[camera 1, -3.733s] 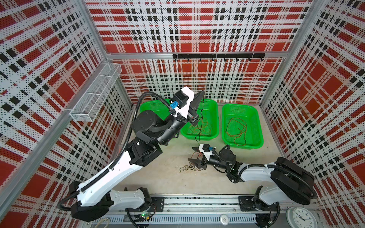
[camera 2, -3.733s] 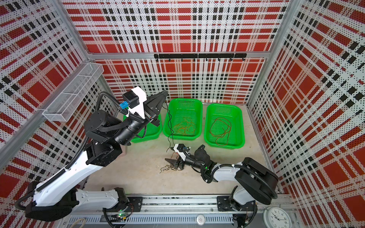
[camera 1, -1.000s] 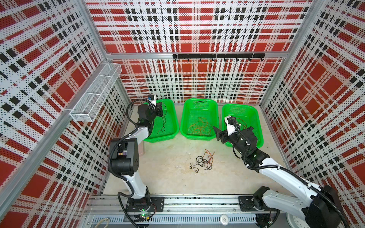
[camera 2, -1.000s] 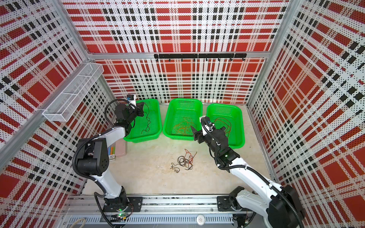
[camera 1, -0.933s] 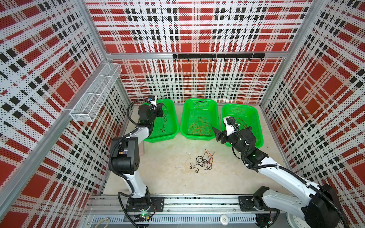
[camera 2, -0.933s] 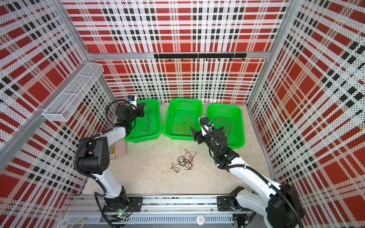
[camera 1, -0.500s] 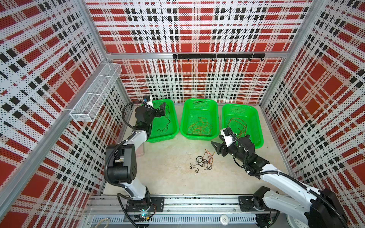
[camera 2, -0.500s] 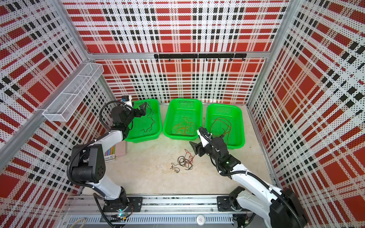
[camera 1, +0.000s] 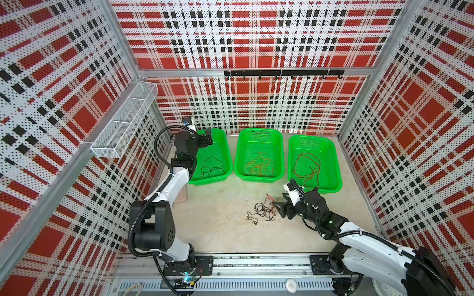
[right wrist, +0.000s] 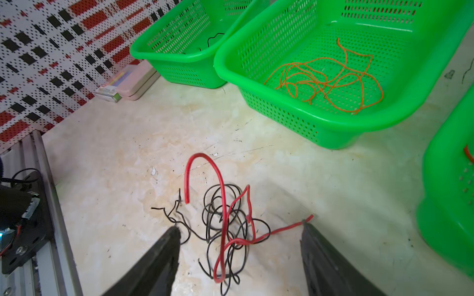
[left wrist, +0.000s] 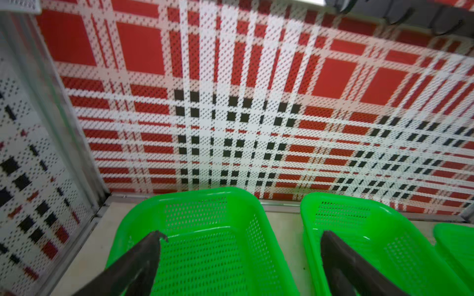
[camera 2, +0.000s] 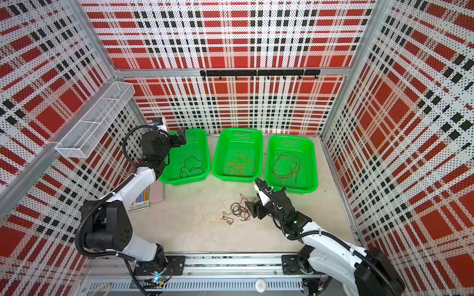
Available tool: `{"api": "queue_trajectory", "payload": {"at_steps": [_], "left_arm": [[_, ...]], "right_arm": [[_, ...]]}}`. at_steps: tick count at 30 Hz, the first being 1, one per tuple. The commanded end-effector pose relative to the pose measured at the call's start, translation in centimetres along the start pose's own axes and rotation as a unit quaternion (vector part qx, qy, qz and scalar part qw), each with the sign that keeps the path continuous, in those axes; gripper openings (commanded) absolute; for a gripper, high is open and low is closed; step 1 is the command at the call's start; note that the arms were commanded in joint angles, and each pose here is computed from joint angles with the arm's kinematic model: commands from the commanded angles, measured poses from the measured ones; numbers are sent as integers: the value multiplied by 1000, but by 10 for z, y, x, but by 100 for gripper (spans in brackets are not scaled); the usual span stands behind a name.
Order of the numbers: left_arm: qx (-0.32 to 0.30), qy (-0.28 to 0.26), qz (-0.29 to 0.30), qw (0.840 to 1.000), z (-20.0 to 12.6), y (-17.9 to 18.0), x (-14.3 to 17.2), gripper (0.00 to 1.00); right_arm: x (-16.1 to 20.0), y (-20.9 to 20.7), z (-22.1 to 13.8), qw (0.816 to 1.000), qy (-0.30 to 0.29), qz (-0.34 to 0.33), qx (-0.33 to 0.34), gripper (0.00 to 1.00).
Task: Untangle and sort cables by color
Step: Place the cable into the container, then untie the cable.
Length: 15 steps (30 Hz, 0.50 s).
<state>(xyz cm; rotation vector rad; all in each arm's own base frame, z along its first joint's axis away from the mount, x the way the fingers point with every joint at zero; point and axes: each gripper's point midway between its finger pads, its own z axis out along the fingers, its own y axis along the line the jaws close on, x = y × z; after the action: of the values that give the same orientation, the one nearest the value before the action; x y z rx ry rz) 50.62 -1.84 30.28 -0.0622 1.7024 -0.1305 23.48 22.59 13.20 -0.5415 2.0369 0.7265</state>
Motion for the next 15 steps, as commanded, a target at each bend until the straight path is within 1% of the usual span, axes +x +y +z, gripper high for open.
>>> {"api": "queue_trajectory", "payload": {"at_steps": [1,4,6,7,8,9,11,13,14,15], "left_arm": [[4,15,13,1000,-11,-11,12,98],[44,-16,75,996,-32,-53,8,98],[82,-19,100,991,-46,-82,15,98],[90,-18,105,990,-52,-90,20,98],[109,-15,114,987,-60,-105,27,98],[118,-13,121,986,-67,-113,34,98],[128,-11,137,982,-84,-125,47,98],[155,-11,141,978,-103,-138,62,99],[173,-12,146,974,-115,-146,70,97],[189,-9,152,970,-124,-152,79,92]], "right_arm": [[-1,0,7,1000,7,13,6,74],[0,3,11,1000,8,20,-3,70],[1,2,15,1000,9,23,-2,65],[2,1,17,1000,12,23,0,63],[4,1,20,1000,19,23,1,58],[5,1,22,999,24,22,2,53],[5,3,25,999,35,16,-2,32],[-1,4,24,1000,28,10,-3,19],[-7,4,22,1000,18,6,1,13],[-12,3,19,1000,9,3,6,10]]}}
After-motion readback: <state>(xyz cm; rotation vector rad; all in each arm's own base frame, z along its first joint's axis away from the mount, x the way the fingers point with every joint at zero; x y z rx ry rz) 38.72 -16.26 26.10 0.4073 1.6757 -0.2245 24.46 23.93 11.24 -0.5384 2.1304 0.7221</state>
